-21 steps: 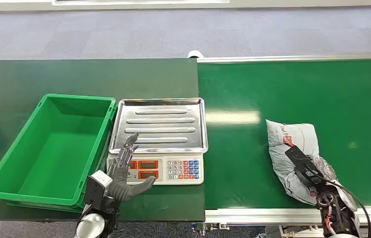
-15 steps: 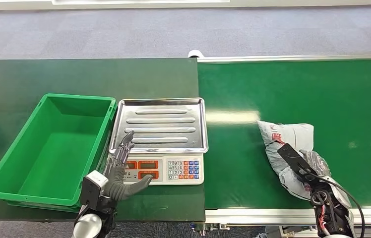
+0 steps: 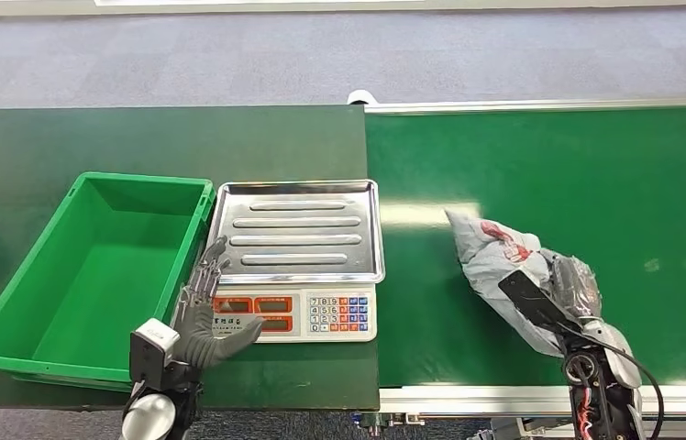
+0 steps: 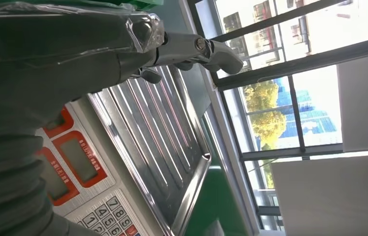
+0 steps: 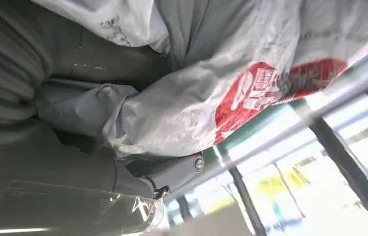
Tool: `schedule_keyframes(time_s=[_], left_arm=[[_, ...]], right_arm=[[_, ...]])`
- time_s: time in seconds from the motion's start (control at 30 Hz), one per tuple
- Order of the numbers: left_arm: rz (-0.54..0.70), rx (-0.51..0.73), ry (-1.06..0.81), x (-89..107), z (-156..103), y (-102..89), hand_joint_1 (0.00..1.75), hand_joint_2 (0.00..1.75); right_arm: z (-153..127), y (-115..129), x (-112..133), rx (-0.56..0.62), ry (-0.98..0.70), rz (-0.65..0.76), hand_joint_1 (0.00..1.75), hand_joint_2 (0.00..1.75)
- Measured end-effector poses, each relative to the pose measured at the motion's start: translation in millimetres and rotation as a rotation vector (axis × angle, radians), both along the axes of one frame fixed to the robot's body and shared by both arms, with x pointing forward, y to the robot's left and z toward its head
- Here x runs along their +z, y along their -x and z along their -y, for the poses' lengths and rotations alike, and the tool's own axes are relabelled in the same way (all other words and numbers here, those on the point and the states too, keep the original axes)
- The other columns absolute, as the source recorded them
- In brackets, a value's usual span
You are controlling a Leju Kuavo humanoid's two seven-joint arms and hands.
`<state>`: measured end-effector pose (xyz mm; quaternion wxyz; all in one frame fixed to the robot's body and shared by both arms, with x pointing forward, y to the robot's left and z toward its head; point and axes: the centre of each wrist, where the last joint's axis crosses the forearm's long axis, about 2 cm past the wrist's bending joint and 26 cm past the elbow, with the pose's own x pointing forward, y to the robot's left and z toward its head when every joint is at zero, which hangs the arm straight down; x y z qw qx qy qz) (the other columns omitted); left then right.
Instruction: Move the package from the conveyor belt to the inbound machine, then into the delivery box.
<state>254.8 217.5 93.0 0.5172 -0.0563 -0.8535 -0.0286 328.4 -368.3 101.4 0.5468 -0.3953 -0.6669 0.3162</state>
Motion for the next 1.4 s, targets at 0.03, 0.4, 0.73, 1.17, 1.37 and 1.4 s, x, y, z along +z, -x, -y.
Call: schedule_keyframes(time_s=[0.03,0.4,0.73,1.17,1.37,1.4], left_arm=[[0.008,0.002,0.003,0.6,-0.8,-1.0,0.0,1.75],[0.063,-0.026,0.016,10.4,-0.4,-27.9,0.0,1.75],[0.089,-0.066,0.01,19.0,5.5,-51.8,0.0,1.75],[0.08,-0.073,-0.007,17.0,2.3,-58.5,0.0,1.75],[0.064,-0.082,-0.008,13.5,2.2,-57.9,0.0,1.75],[0.061,-0.082,-0.008,13.0,2.1,-57.7,0.0,1.75]], right_arm=[[-2.4,-2.4,8.0,0.013,0.005,0.06,1.75,1.75],[-52.7,-68.0,124.1,0.252,0.099,0.506,1.75,1.75],[-144.1,-84.7,160.9,0.561,0.333,0.562,1.75,1.75],[-235.6,-83.5,117.8,0.957,0.519,0.292,1.75,1.75],[-243.7,-79.6,82.5,1.03,0.521,0.091,1.75,1.75],[-243.6,-79.7,79.2,1.022,0.52,0.078,1.75,1.75]])
